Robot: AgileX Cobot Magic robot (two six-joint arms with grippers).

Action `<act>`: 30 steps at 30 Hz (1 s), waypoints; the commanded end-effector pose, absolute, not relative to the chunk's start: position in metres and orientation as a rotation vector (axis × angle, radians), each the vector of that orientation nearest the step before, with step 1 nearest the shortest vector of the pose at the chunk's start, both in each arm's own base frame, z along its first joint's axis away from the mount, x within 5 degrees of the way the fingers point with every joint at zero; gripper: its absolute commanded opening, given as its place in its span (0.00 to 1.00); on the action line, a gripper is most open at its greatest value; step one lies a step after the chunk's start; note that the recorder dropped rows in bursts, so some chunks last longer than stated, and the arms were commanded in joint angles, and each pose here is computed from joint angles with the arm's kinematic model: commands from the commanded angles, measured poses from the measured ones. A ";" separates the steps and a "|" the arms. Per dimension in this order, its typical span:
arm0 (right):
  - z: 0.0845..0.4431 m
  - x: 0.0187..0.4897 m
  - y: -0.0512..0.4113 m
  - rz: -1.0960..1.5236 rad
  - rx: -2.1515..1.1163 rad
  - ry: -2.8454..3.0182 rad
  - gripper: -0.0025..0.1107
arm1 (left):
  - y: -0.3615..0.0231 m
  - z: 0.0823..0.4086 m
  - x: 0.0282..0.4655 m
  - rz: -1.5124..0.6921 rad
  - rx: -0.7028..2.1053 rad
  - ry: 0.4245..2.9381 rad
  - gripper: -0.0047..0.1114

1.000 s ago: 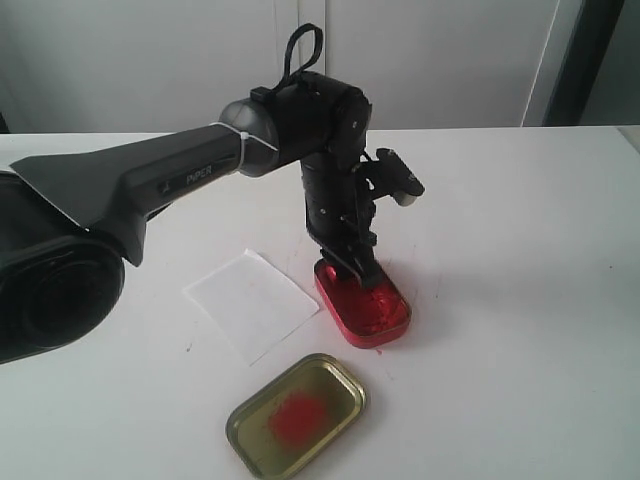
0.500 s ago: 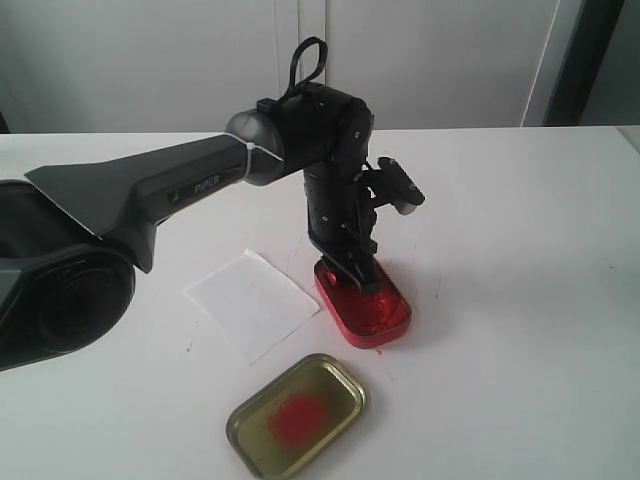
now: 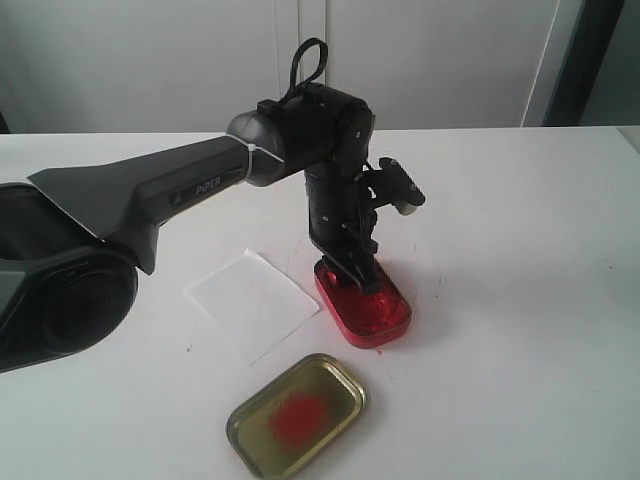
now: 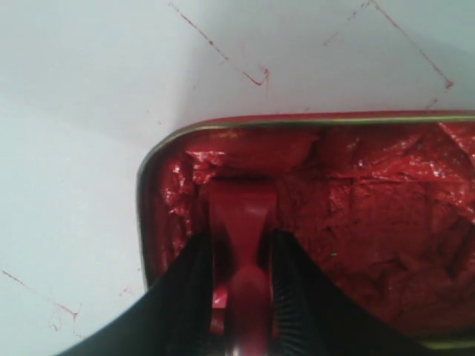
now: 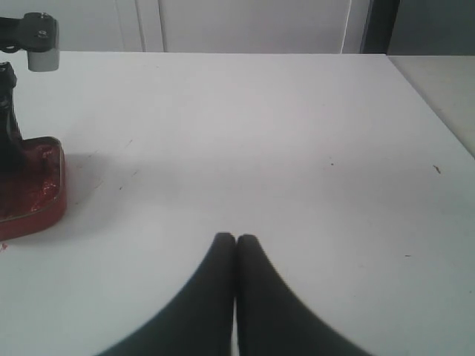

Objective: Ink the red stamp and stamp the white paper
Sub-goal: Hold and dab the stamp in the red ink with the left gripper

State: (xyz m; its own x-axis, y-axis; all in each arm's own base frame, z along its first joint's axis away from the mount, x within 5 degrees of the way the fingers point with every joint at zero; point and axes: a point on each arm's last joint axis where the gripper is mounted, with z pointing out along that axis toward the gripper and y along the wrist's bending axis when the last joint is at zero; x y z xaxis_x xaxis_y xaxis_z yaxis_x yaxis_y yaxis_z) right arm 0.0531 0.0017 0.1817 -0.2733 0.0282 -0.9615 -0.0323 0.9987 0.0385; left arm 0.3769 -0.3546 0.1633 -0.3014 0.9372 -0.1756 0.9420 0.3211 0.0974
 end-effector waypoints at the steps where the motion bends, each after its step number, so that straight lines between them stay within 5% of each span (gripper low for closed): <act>1: 0.182 0.053 0.002 0.054 -0.007 1.833 0.02 | -0.354 0.112 0.374 -0.030 1.791 2.475 0.04; 13: 0.182 0.053 0.002 0.054 -0.007 1.833 0.02 | -0.354 0.124 0.374 -0.024 1.783 2.459 0.04; 30: 0.182 0.053 0.002 0.054 -0.007 1.833 0.02 | -0.354 0.190 0.377 -0.018 1.696 2.326 0.04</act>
